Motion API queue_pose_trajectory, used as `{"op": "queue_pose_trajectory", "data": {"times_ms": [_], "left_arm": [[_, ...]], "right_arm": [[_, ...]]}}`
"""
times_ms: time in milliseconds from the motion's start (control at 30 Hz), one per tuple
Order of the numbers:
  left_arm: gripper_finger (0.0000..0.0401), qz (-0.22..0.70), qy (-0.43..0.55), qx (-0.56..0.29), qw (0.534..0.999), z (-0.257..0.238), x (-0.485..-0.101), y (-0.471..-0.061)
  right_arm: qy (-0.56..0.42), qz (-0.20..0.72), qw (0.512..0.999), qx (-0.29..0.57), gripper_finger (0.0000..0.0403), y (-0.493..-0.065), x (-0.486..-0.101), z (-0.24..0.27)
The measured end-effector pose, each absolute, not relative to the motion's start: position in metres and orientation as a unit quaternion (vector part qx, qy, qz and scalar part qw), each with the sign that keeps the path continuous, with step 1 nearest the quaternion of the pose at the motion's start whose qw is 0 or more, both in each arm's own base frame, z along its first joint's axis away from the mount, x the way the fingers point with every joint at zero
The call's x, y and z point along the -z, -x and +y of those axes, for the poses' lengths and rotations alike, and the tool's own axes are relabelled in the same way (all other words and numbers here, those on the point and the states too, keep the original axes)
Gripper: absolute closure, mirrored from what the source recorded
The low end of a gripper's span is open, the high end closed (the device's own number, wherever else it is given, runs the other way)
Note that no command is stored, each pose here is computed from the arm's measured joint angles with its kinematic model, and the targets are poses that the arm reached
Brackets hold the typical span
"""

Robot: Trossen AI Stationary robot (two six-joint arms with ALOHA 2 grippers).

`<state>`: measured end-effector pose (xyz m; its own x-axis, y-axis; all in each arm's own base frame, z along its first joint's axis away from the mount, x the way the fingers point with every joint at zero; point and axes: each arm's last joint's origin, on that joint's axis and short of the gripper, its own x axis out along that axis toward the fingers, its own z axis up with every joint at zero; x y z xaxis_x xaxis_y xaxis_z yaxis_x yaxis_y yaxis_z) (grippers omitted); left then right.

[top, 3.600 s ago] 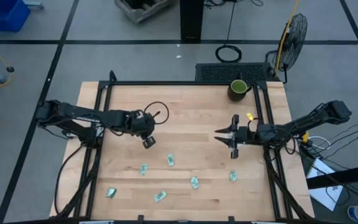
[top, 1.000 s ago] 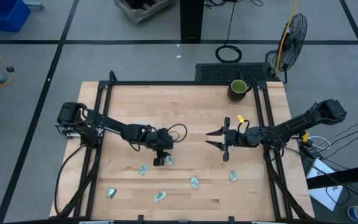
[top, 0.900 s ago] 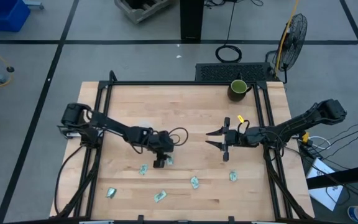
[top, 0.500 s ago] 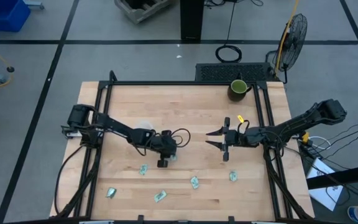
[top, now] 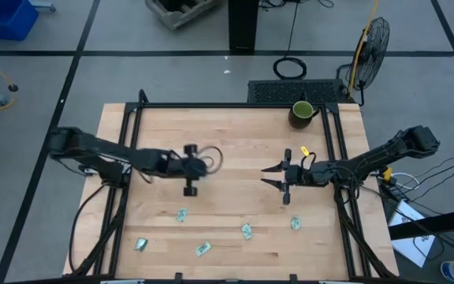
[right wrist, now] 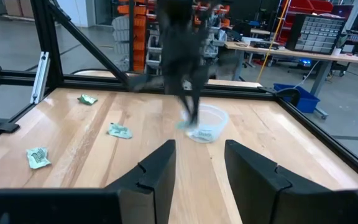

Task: Pick and place items into bin
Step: Put the stevia packet into the left transparent bin

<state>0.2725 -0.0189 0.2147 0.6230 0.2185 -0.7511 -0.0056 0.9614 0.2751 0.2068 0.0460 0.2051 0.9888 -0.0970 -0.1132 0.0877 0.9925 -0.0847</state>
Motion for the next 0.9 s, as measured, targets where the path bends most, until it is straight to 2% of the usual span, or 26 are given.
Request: {"op": "queue_pose_trajectory", "data": {"times_ms": [133, 300, 533, 700, 900], "left_arm": [[0.0389, 0.431, -0.102, -0.089, 0.892, -0.009, -0.241, -0.244], [0.0394, 0.481, -0.078, -0.121, 0.865, 0.003, -0.244, -0.222], [0.0395, 0.535, -0.052, -0.138, 0.832, 0.015, -0.205, -0.213], [0.0384, 0.541, -0.021, -0.146, 0.828, 0.020, -0.174, -0.203], [0.0382, 0.541, -0.005, -0.156, 0.826, 0.024, -0.158, -0.196]], "right_arm": [[0.040, 0.059, 0.996, 0.046, 0.0273, -0.207, -0.205, 0.046], [0.040, 0.059, 0.996, 0.046, 0.0273, -0.207, -0.205, 0.046], [0.040, 0.060, 0.996, 0.047, 0.0273, -0.207, -0.205, 0.046], [0.040, 0.061, 0.996, 0.047, 0.0273, -0.207, -0.205, 0.046], [0.042, 0.064, 0.996, 0.047, 0.0273, -0.207, -0.204, 0.046]]}}
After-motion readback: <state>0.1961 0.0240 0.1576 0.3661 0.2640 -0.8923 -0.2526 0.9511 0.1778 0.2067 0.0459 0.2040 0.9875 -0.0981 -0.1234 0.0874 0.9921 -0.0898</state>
